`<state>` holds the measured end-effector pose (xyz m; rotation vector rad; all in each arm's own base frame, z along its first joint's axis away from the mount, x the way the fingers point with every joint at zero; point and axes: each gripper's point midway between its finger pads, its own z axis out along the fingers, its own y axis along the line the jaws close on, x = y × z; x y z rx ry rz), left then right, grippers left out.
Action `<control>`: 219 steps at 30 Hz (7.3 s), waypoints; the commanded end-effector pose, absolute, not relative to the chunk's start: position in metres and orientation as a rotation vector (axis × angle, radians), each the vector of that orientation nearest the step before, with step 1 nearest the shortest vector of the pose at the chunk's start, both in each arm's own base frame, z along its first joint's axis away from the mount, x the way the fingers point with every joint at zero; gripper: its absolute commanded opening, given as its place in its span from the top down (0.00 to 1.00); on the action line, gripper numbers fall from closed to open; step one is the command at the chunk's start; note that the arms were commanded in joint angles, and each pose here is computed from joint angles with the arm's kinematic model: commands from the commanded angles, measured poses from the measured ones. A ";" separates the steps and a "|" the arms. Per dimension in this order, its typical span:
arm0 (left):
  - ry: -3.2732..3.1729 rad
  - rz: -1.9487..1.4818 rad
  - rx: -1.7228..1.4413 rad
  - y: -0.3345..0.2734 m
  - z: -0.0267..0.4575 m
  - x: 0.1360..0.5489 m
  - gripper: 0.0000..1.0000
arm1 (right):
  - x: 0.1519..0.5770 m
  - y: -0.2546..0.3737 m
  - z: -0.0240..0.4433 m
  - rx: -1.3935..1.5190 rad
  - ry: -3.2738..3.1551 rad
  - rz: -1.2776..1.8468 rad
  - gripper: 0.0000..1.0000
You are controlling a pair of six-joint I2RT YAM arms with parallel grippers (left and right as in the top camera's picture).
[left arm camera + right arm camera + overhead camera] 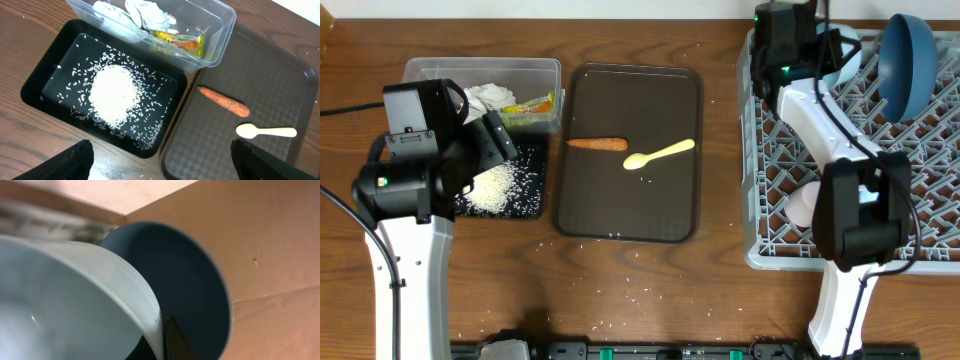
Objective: Sort waste into correct bins and load items into the dishwasher rack
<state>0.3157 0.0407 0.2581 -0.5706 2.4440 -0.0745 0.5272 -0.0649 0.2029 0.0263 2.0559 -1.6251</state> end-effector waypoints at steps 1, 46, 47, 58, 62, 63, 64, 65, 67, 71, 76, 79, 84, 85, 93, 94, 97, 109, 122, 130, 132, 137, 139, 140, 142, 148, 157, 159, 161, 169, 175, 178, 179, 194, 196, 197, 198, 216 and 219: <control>2.432 -0.071 -0.577 0.043 0.262 0.315 0.10 | 0.522 -0.069 0.202 -0.061 2.082 -1.759 0.99; 2.432 -0.071 -0.576 0.042 0.262 0.315 0.10 | 0.546 -0.071 0.179 -0.191 2.131 -1.623 0.99; 2.432 -0.071 -0.576 0.042 0.262 0.315 0.10 | 0.544 -0.073 0.181 -0.178 2.127 -1.641 0.99; 2.432 -0.071 -0.576 0.042 0.262 0.315 0.09 | 0.535 -0.071 0.193 -0.247 2.124 -1.802 0.99; 2.432 -0.071 -0.576 0.042 0.262 0.315 0.09 | 0.537 -0.059 0.191 -0.290 2.120 -1.783 0.95; 2.432 -0.072 -0.576 0.042 0.262 0.315 0.10 | 0.538 -0.054 0.191 -0.298 2.116 -1.777 0.91; 2.432 -0.072 -0.576 0.042 0.262 0.315 0.10 | 0.538 -0.052 0.191 -0.304 2.113 -1.774 0.90; 2.432 -0.071 -0.576 0.042 0.262 0.315 0.10 | 0.538 -0.047 0.191 -0.314 2.110 -1.770 0.87; 2.433 -0.071 -0.576 0.042 0.262 0.315 0.09 | 0.540 -0.037 0.188 -0.353 2.108 -1.752 0.73; 2.432 -0.071 -0.577 0.043 0.262 0.315 0.09 | 0.545 -0.019 0.182 -0.432 2.106 -1.693 0.52; 2.432 -0.071 -0.577 0.043 0.262 0.315 0.10 | 0.547 -0.006 0.176 -0.470 2.109 -1.642 0.24; 2.432 -0.071 -0.576 0.042 0.262 0.315 0.10 | 0.550 -0.002 0.182 -0.423 2.082 -1.616 0.08; 2.432 -0.071 -0.576 0.042 0.262 0.315 0.10 | 0.554 0.013 0.207 -0.388 2.027 -1.521 0.03; 2.432 -0.072 -0.577 0.042 0.262 0.315 0.10 | 0.556 0.019 0.212 -0.399 2.017 -1.486 0.02; 2.432 -0.071 -0.577 0.043 0.262 0.315 0.10 | 0.561 0.070 0.235 -0.427 1.956 -1.177 0.01; 2.432 -0.071 -0.576 0.042 0.262 0.315 0.10 | 0.562 0.081 0.232 -0.451 1.962 -1.117 0.01; 2.432 -0.071 -0.576 0.042 0.262 0.315 0.10 | 0.553 0.126 0.207 -0.548 2.027 -0.877 0.01; 2.432 -0.072 -0.576 0.042 0.262 0.315 0.10 | 0.414 0.298 0.131 -0.419 2.639 0.641 0.05; 2.432 -0.072 -0.576 0.042 0.262 0.315 0.10 | 0.398 0.304 0.058 0.506 2.826 0.513 0.51; 2.432 -0.072 -0.576 0.042 0.262 0.315 0.09 | 0.381 0.302 0.017 0.823 2.810 0.420 0.59; 2.432 -0.072 -0.577 0.042 0.262 0.315 0.10 | 0.381 0.305 0.012 0.821 2.800 0.439 0.60; 2.432 -0.072 -0.576 0.042 0.262 0.315 0.09 | 0.385 0.309 -0.001 0.809 2.759 0.502 0.60; 2.432 -0.072 -0.576 0.042 0.262 0.315 0.09 | 0.387 0.311 -0.004 0.803 2.741 0.528 0.60; 2.432 -0.071 -0.577 0.043 0.262 0.315 0.09 | 0.387 0.311 -0.007 0.800 2.730 0.538 0.60; 2.432 -0.072 -0.576 0.042 0.262 0.315 0.09 | 0.389 0.311 -0.011 0.794 2.711 0.559 0.59; 2.432 -0.072 -0.576 0.042 0.262 0.315 0.09 | 0.383 0.313 -0.026 0.779 2.706 0.575 0.60; 2.432 -0.071 -0.576 0.042 0.262 0.315 0.09 | 0.384 0.307 -0.032 0.759 2.700 0.533 0.88; 2.432 -0.072 -0.576 0.042 0.262 0.315 0.09 | 0.387 0.307 -0.031 0.718 2.695 0.528 0.92; 2.432 -0.072 -0.576 0.042 0.262 0.315 0.09 | 0.388 0.306 -0.031 0.683 2.698 0.522 0.94; 2.432 -0.071 -0.576 0.042 0.262 0.315 0.09 | 0.395 0.320 -0.003 0.169 2.729 0.679 0.52; 2.432 -0.071 -0.576 0.042 0.262 0.315 0.09 | 0.421 0.310 0.050 -0.435 2.515 0.622 0.22; 2.432 -0.072 -0.576 0.042 0.262 0.315 0.09 | 0.431 0.304 0.057 -0.770 2.366 0.495 0.22; 2.432 -0.072 -0.576 0.042 0.262 0.315 0.09 | 0.432 0.302 0.056 -0.852 2.329 0.460 0.22; 2.432 -0.072 -0.576 0.042 0.262 0.315 0.09 | 0.462 0.302 0.044 -0.989 2.146 0.457 0.19; 2.432 -0.071 -0.576 0.042 0.262 0.315 0.09 | 0.461 0.307 0.036 -0.966 2.159 0.507 0.18; 2.432 -0.071 -0.576 0.042 0.262 0.315 0.09 | 0.458 0.310 0.031 -0.966 2.167 0.540 0.18; 2.432 -0.071 -0.576 0.042 0.262 0.315 0.09 | 0.455 0.313 0.027 -0.968 2.175 0.576 0.18; 2.432 -0.071 -0.576 0.042 0.262 0.315 0.09 | 0.424 0.306 -0.015 -0.814 2.456 0.718 0.49; 2.432 -0.072 -0.576 0.042 0.262 0.315 0.09 | 0.417 0.302 -0.017 -0.760 2.539 0.730 0.59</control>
